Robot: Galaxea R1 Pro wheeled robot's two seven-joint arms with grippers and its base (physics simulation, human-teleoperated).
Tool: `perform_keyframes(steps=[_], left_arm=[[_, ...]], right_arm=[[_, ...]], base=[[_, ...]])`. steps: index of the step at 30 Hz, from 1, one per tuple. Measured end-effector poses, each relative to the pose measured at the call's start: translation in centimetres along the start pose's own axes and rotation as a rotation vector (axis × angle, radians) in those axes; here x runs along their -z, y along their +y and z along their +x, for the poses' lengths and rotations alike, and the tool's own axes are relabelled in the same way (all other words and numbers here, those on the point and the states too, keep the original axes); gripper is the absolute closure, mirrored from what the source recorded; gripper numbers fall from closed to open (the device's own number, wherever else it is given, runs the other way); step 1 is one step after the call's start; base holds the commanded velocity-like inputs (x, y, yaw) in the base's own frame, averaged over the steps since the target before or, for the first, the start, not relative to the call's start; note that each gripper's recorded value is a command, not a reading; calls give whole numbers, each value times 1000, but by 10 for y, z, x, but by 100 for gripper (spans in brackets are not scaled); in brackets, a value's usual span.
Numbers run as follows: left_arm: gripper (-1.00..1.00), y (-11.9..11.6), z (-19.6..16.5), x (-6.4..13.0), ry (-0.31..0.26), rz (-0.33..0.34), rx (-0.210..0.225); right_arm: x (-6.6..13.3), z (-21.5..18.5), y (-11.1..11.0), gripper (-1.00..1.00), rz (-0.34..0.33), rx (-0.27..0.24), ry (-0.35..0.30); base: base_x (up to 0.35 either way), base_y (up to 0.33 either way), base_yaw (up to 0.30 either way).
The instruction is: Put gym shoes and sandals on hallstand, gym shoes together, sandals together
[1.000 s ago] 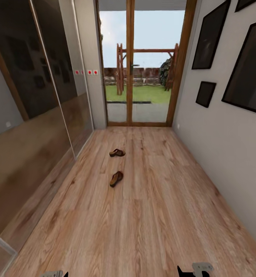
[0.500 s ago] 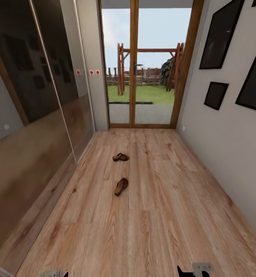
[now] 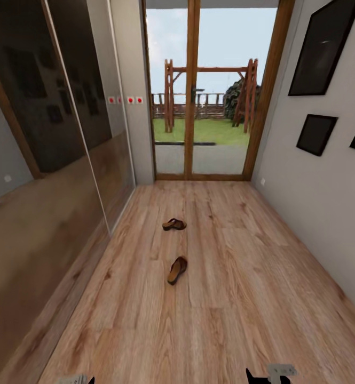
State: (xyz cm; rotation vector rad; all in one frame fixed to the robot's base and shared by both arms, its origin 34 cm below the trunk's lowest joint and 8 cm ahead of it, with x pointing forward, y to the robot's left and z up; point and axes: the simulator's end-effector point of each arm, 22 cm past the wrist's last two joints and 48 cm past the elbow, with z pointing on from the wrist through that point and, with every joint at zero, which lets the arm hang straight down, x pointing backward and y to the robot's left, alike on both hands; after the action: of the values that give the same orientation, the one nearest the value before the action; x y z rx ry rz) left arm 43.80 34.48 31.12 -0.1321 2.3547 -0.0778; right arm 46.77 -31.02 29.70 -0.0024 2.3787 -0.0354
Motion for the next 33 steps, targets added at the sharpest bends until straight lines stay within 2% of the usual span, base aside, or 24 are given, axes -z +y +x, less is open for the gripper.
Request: perform_keyframes(steps=[25, 33], left_arm=[[-100, -1, 0, 0, 0, 2, -2], [-100, -1, -1, 0, -2, 3, -4]], right_arm=[[0, 0, -2, -100, 2, 1, 0], [0, -2, -3, -100, 3, 2, -3]], base=[[288, 193, -3], [157, 51, -172]])
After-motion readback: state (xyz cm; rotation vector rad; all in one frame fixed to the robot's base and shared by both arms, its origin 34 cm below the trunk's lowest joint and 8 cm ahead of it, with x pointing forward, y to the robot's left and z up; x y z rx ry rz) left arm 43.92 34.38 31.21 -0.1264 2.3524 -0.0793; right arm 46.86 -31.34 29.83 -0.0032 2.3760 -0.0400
